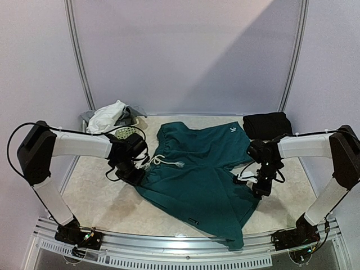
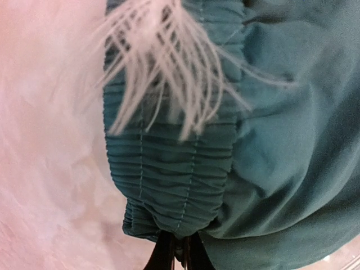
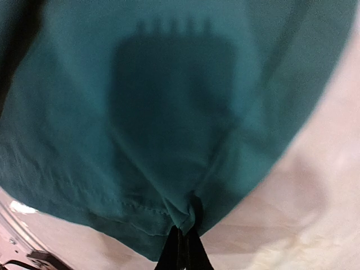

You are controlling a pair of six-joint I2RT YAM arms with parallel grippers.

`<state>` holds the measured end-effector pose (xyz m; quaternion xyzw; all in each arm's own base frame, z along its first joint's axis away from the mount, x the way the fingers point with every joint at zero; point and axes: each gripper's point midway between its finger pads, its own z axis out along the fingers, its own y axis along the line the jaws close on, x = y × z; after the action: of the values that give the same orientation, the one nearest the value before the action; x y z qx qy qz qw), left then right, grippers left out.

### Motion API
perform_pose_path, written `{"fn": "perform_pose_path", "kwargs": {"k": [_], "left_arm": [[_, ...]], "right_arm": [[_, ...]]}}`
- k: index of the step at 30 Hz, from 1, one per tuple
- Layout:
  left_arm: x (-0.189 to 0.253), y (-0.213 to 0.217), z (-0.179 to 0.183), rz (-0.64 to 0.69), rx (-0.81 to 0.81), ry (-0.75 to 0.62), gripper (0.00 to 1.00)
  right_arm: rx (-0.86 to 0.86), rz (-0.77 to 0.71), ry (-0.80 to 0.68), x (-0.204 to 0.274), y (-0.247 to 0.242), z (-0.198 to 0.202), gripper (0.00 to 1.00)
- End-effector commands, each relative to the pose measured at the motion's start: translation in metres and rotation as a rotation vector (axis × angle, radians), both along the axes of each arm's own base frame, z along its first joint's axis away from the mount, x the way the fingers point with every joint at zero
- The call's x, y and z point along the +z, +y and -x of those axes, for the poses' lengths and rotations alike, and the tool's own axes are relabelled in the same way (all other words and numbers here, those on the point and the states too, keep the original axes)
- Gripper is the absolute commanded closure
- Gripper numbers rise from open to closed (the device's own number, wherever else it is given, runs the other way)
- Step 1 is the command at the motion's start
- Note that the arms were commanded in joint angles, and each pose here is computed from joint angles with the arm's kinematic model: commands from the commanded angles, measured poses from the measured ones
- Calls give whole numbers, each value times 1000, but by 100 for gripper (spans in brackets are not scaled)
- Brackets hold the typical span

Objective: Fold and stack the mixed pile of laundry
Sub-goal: Adjust the flattened shorts at the center of the board.

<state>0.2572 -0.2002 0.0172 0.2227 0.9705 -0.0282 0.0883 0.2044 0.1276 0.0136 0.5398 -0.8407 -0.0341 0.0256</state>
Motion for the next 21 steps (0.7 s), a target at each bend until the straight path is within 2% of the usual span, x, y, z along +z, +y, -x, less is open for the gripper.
{"fn": "perform_pose_path", "kwargs": {"k": [1, 6, 11, 15, 16, 17, 18, 21], "left_arm": [[12, -15, 47, 75, -19, 66, 100], [37, -18, 69, 99, -9, 34, 100], [51, -22, 93, 133, -3, 24, 100], [55, -36, 113, 164, -26, 60, 100], [59, -36, 114, 159, -30, 61, 94], [68, -36, 112, 150, -39, 47, 81], [79, -33, 107, 127, -51, 18, 72], [125, -20, 71, 83, -38, -132, 55]], "right_arm": [[-9, 84, -83, 11, -31, -43, 100], [89, 142, -142, 18, -45, -68, 100], [106, 166, -148, 13, -45, -89, 97], [74, 155, -168, 15, -39, -102, 86], [63, 156, -178, 18, -39, -105, 81], [58, 154, -181, 22, -39, -107, 78], [49, 145, -176, 30, -38, -106, 74], [28, 61, -187, 64, -25, -103, 60]]}}
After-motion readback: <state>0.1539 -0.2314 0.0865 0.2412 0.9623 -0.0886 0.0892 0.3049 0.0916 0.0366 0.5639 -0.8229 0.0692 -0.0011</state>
